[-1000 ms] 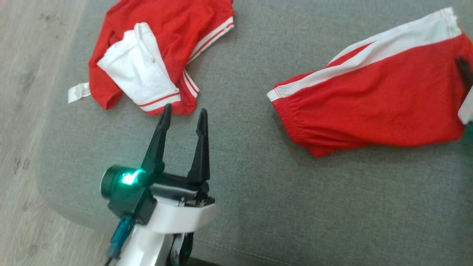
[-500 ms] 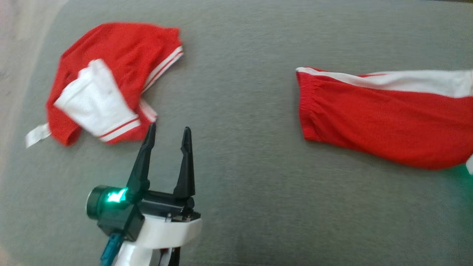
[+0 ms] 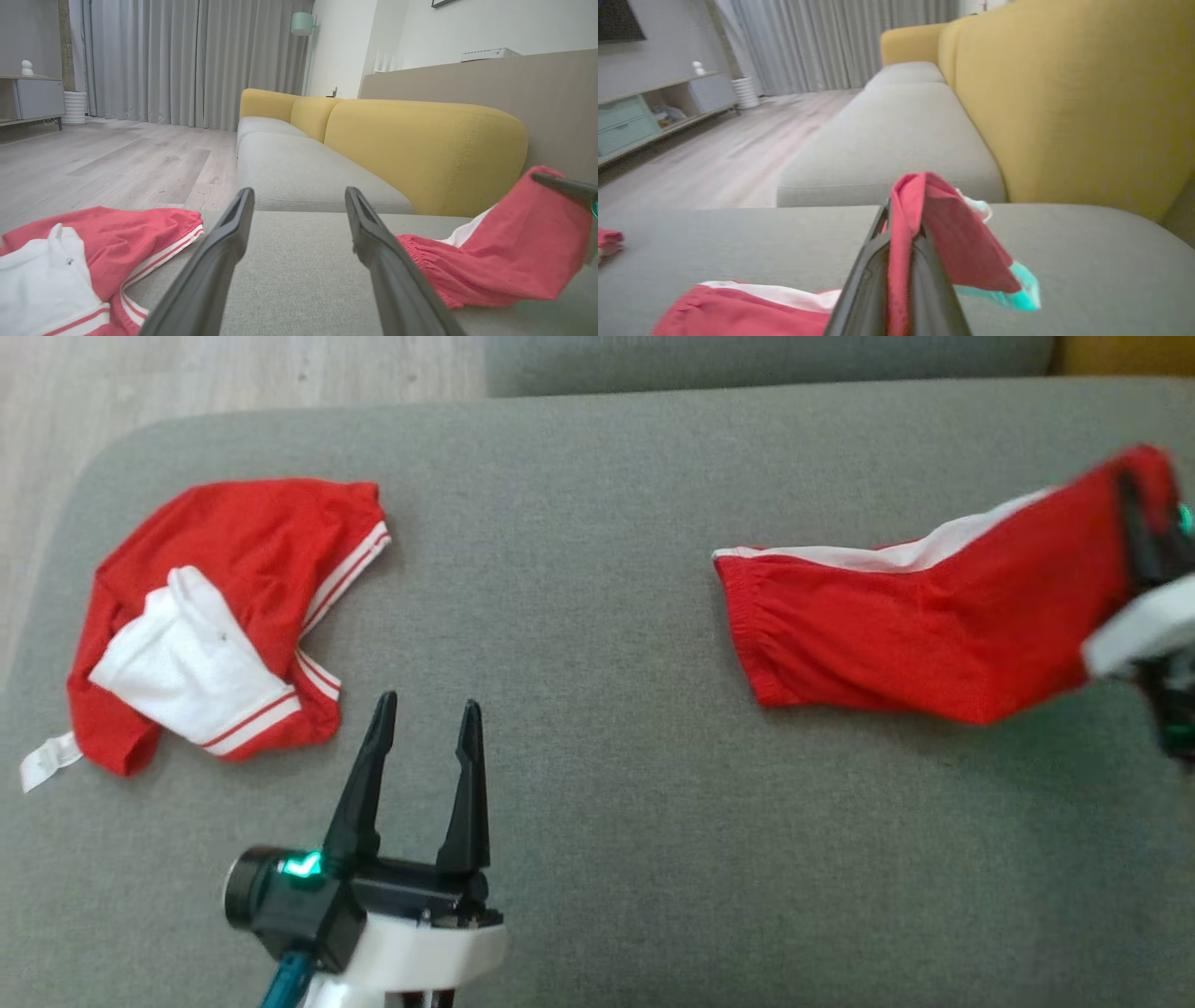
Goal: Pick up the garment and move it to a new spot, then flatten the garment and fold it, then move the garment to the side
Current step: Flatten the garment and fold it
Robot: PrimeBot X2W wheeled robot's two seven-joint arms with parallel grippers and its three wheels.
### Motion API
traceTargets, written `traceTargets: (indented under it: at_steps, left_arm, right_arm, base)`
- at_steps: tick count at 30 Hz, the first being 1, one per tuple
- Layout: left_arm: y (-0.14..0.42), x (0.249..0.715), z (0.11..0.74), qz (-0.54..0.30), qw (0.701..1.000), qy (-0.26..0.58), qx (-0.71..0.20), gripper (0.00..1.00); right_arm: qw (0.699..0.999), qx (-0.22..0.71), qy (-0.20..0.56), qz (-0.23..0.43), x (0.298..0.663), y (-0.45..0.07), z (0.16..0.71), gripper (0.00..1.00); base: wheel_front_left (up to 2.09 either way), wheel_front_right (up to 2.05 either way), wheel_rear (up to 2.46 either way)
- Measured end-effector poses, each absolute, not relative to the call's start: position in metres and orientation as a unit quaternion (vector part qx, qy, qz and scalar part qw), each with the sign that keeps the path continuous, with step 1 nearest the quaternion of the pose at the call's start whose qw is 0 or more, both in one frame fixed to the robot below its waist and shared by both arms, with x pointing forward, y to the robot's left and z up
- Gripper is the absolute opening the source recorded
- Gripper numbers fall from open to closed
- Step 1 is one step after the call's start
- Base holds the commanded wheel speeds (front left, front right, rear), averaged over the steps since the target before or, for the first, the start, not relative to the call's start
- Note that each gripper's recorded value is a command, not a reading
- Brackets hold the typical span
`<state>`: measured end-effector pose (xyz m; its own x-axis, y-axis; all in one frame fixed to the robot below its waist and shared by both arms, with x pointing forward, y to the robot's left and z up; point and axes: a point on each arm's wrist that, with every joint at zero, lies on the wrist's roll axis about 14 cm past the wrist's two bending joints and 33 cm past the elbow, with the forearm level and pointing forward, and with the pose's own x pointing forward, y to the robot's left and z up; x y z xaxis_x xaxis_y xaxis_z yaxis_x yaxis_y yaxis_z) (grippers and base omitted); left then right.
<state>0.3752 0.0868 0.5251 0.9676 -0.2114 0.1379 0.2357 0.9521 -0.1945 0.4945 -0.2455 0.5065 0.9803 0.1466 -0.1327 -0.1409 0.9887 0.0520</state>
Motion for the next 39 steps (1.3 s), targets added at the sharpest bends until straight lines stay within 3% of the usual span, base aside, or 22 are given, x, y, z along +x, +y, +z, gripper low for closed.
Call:
traceTargets:
  at_steps: [1, 8, 9, 10, 15, 23, 24, 25, 31, 39]
  left_arm:
    - [0.087, 0.375, 0.525, -0.113, 0.986, -0.058, -0.105, 1.0]
    - [0.097, 0.366, 0.528, -0.098, 0.988, -0.063, -0.102, 1.0]
    - [0.098, 0.365, 0.529, -0.096, 0.988, -0.063, -0.102, 1.0]
    - [0.099, 0.364, 0.529, -0.095, 0.988, -0.063, -0.102, 1.0]
    - [0.101, 0.358, 0.53, -0.089, 0.988, -0.064, -0.107, 1.0]
    - [0.104, 0.35, 0.534, -0.082, 0.988, -0.07, -0.107, 1.0]
    - [0.105, 0.349, 0.532, -0.08, 0.989, -0.067, -0.108, 1.0]
    - [0.106, 0.347, 0.531, -0.077, 0.989, -0.065, -0.108, 1.0]
    - [0.118, 0.344, 0.525, -0.054, 0.991, -0.057, -0.105, 1.0]
    - [0.145, 0.341, 0.521, -0.008, 0.993, -0.052, -0.105, 1.0]
  right_arm:
    - [0.995, 0.021, 0.068, 0.072, 0.494, -0.246, 0.506, 0.0]
    - [0.967, -0.014, 0.087, 0.239, 0.482, -0.111, 0.504, 0.0]
    - [0.961, -0.013, 0.096, 0.258, 0.476, -0.092, 0.498, 0.33]
    - [0.955, -0.01, 0.108, 0.276, 0.47, -0.074, 0.491, 1.0]
    - [0.939, 0.017, 0.133, 0.316, 0.44, -0.027, 0.465, 1.0]
    - [0.953, 0.009, 0.125, 0.276, 0.428, -0.061, 0.453, 1.0]
    - [0.955, 0.009, 0.131, 0.266, 0.427, -0.07, 0.449, 0.53]
    - [0.956, 0.001, 0.14, 0.26, 0.425, -0.078, 0.443, 0.0]
    - [0.943, -0.056, 0.226, 0.238, 0.43, -0.111, 0.406, 0.0]
    - [0.929, -0.067, 0.245, 0.269, 0.457, -0.082, 0.398, 0.0]
  base:
    - [0.0, 0.0, 0.0]
    - [0.0, 0.0, 0.0]
    - [0.0, 0.0, 0.0]
    - [0.0, 0.0, 0.0]
    - [0.0, 0.0, 0.0]
    - [0.0, 0.0, 0.0]
    - [0.0, 0.0, 0.0]
    - [0.0, 0.0, 0.0]
    - [0.0, 0.0, 0.0]
    - [0.0, 0.0, 0.0]
